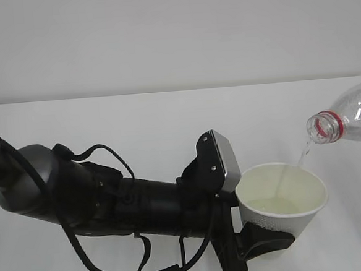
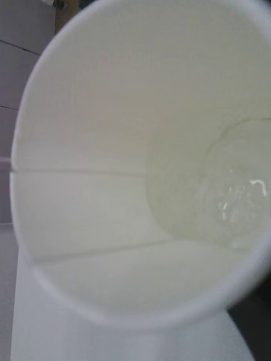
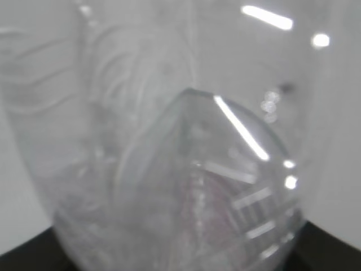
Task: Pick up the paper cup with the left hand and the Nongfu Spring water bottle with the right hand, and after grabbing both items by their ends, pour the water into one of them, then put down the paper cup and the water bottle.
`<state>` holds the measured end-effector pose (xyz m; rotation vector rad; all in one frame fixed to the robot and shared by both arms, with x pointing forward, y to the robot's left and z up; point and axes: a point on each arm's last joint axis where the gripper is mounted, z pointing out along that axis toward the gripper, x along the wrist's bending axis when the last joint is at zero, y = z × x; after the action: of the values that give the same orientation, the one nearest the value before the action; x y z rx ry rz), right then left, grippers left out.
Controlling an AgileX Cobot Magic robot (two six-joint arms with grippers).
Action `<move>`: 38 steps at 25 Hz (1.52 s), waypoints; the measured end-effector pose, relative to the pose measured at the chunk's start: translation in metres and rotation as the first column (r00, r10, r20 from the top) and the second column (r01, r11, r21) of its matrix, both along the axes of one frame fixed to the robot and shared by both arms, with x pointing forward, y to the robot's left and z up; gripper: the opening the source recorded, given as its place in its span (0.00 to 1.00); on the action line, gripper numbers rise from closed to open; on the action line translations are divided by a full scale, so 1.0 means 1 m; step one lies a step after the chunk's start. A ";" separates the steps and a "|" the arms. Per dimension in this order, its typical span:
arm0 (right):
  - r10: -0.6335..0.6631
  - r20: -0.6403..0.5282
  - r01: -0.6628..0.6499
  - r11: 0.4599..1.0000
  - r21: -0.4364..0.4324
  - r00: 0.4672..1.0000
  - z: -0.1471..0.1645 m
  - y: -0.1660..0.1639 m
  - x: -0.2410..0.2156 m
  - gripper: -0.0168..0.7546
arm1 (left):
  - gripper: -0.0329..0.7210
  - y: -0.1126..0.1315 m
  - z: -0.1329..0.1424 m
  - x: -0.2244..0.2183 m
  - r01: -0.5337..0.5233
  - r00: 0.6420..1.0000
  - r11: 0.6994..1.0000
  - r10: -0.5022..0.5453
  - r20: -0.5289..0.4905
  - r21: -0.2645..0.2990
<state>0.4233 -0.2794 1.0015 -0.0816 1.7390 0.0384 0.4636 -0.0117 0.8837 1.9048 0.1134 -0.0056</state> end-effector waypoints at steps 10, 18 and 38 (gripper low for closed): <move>0.000 0.000 0.000 1.000 -0.002 1.000 0.000 0.000 0.000 0.61 | 0.71 0.000 0.000 0.000 -0.001 1.000 1.000 0.001 0.000 0.000; 0.000 0.001 0.000 1.000 -0.002 1.000 0.000 0.000 0.000 0.61 | 0.71 0.000 0.000 0.000 -0.001 1.000 1.000 0.001 0.000 0.000; 0.001 0.003 -0.001 1.000 -0.004 1.000 0.000 0.000 0.000 0.61 | 0.71 0.000 0.000 0.001 -0.006 1.000 1.000 0.006 -0.001 0.005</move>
<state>0.4233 -0.2795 1.0017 -0.0852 1.7365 0.0349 0.4641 -0.0115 0.8833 1.9093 0.1204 -0.0018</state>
